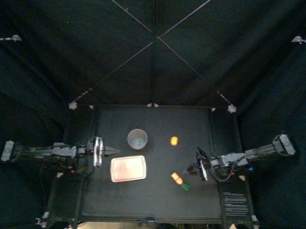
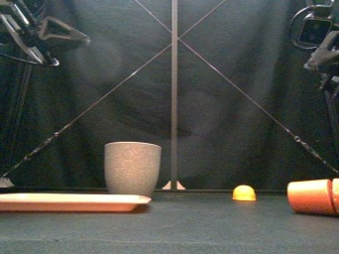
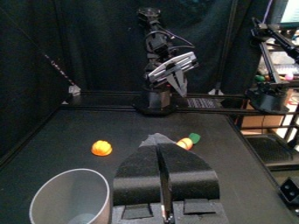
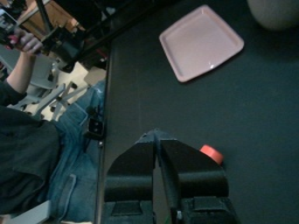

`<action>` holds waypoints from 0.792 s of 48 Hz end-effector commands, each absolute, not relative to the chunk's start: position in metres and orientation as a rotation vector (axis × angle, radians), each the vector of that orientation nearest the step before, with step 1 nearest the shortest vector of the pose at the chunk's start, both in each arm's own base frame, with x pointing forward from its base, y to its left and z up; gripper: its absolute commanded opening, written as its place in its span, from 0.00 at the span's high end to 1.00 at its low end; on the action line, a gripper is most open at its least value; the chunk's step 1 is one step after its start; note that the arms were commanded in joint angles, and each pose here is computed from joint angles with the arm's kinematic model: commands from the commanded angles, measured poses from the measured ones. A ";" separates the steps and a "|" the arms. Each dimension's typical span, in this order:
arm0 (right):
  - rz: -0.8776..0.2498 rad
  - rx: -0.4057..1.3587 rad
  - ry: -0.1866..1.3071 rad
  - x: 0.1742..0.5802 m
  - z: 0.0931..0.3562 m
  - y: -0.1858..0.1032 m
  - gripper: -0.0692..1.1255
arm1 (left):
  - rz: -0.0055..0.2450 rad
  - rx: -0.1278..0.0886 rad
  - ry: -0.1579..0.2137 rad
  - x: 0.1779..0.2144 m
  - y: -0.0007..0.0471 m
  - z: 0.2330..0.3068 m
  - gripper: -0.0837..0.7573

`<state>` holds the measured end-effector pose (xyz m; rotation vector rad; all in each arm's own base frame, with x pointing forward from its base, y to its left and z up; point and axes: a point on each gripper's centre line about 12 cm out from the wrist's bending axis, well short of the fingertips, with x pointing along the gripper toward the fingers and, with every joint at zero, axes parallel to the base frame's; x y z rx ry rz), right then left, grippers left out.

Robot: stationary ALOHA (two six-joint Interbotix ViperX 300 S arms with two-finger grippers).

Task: Pick the carrot then place it in the grey bowl
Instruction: Pick the carrot

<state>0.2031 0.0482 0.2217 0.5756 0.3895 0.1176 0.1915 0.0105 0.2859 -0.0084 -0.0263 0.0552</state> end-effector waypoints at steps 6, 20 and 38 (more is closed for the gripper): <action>0.064 0.618 0.504 0.222 0.198 0.053 0.61 | 0.062 -0.002 -0.048 0.1923 0.0119 0.2939 0.94; -0.003 0.637 0.613 0.243 0.171 0.056 0.15 | 0.065 0.000 -0.046 0.1923 0.0125 0.2937 0.94; -0.058 0.635 0.735 0.253 0.141 0.060 0.06 | 0.065 0.001 -0.035 0.1918 0.0124 0.2893 0.94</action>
